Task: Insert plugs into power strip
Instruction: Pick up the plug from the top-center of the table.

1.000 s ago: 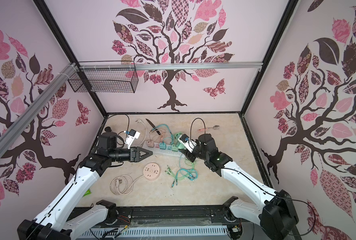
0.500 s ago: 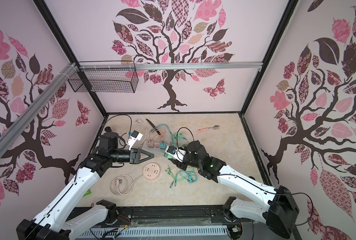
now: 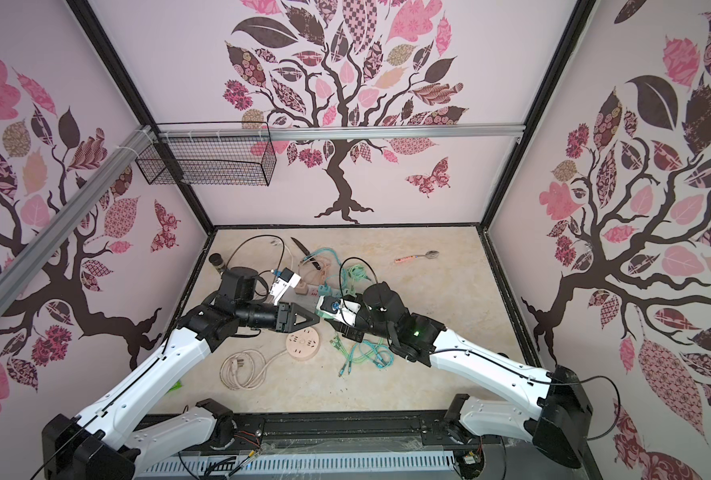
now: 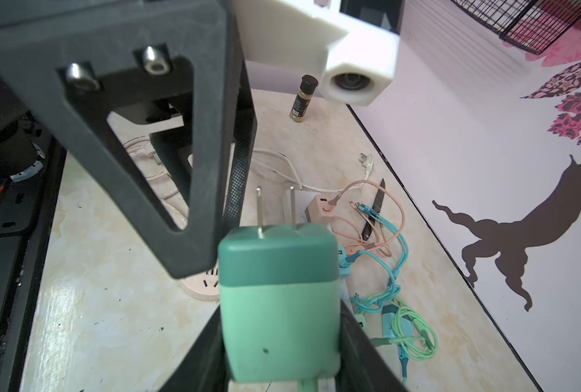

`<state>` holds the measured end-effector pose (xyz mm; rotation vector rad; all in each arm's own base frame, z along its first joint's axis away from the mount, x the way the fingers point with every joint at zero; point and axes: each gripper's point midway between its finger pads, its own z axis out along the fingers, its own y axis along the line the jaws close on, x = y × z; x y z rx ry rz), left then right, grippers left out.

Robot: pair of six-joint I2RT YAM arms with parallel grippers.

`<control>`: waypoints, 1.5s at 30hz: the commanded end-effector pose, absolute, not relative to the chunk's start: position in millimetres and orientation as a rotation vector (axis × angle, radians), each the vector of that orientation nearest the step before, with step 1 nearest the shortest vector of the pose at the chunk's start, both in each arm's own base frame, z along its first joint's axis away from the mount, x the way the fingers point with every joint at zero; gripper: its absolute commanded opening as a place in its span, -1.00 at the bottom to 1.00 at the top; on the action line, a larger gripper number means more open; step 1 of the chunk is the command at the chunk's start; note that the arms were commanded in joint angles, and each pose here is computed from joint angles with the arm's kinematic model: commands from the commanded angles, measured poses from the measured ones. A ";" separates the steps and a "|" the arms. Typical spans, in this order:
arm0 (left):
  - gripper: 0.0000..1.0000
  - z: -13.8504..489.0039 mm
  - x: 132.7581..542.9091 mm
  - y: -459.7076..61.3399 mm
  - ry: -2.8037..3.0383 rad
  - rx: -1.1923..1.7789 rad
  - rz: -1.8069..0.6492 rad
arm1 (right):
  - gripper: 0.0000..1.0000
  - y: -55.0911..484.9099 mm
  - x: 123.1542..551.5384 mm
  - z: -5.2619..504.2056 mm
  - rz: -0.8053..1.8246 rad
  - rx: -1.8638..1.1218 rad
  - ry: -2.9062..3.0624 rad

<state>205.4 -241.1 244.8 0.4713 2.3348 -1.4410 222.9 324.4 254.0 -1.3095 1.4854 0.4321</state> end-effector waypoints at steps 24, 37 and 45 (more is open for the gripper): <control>-0.20 285.4 215.5 -242.5 2.187 0.481 -1.421 | -0.33 349.0 219.4 258.2 0.418 -1.367 1.473; -0.37 283.2 215.3 -244.5 2.202 0.488 -1.439 | -0.30 352.6 224.1 258.8 0.345 -1.378 1.461; -0.71 277.5 217.0 -244.3 2.218 0.478 -1.429 | -0.08 349.9 225.4 264.9 0.324 -1.345 1.455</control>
